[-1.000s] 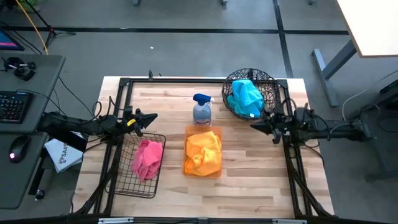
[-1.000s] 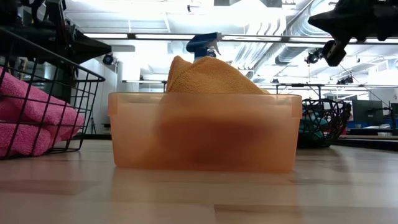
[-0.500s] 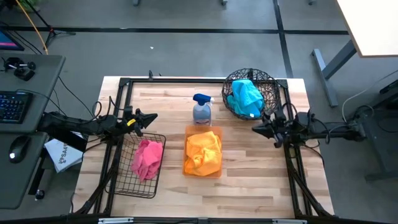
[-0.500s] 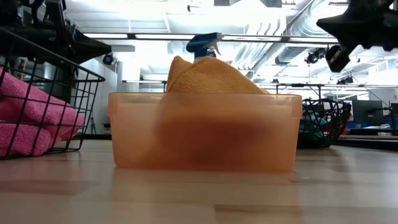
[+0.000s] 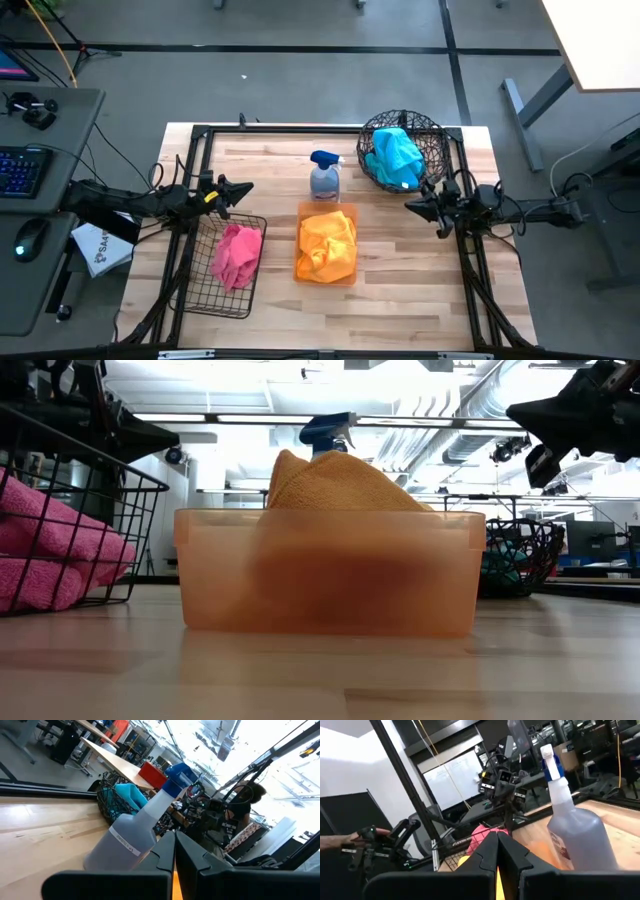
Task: Sort microfiber towel by color & place in baskets
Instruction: Return to Home Position
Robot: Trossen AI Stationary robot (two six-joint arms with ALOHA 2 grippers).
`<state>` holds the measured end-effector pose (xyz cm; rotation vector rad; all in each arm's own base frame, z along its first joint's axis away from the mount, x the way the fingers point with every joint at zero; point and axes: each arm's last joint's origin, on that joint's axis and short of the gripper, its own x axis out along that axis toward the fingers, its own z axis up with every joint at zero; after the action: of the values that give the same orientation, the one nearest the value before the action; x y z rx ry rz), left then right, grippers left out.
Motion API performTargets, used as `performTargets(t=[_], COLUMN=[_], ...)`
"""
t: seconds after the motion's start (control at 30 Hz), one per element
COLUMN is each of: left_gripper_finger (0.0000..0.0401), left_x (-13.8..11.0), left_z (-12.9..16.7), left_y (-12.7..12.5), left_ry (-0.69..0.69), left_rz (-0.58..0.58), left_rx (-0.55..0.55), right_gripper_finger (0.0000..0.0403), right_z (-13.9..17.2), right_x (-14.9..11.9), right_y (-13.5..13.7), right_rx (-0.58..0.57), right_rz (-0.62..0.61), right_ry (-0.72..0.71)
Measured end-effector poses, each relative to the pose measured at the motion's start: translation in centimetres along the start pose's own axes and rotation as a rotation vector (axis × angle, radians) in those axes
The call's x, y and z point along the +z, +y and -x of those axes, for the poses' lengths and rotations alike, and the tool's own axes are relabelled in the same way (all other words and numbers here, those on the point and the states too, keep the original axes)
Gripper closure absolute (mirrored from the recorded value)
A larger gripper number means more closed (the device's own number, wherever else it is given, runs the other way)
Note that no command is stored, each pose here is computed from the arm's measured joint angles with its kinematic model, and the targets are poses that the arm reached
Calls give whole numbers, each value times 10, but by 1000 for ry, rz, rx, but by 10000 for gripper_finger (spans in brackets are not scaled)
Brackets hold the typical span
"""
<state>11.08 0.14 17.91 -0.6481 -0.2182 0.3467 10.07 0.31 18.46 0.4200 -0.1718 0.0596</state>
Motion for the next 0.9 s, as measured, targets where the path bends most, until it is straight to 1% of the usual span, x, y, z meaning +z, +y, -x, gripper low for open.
performTargets(t=[0.07,0.17,0.27,0.47,0.8,0.9], left_gripper_finger=[401,401,401,401,401,401], left_x=[0,0,0,1,12,10], left_z=[0,0,0,1,14,14], left_y=[0,0,0,0,3,6], left_ry=[0,0,0,-3,-75,-59], left_rz=[0,0,0,2,41,25], left_rx=[0,0,0,-2,-33,-3], right_gripper_finger=[403,403,403,403,403,403], right_z=[0,0,1,1,6,6], right_x=[0,-3,-6,-10,-12,-13], right_y=[0,-1,-2,-4,-5,-6], right_rx=[2,-9,-22,-41,-49,-53], right_rz=[-8,-72,-106,-101,-99,-98], right_ry=[0,38,63,105,119,129])
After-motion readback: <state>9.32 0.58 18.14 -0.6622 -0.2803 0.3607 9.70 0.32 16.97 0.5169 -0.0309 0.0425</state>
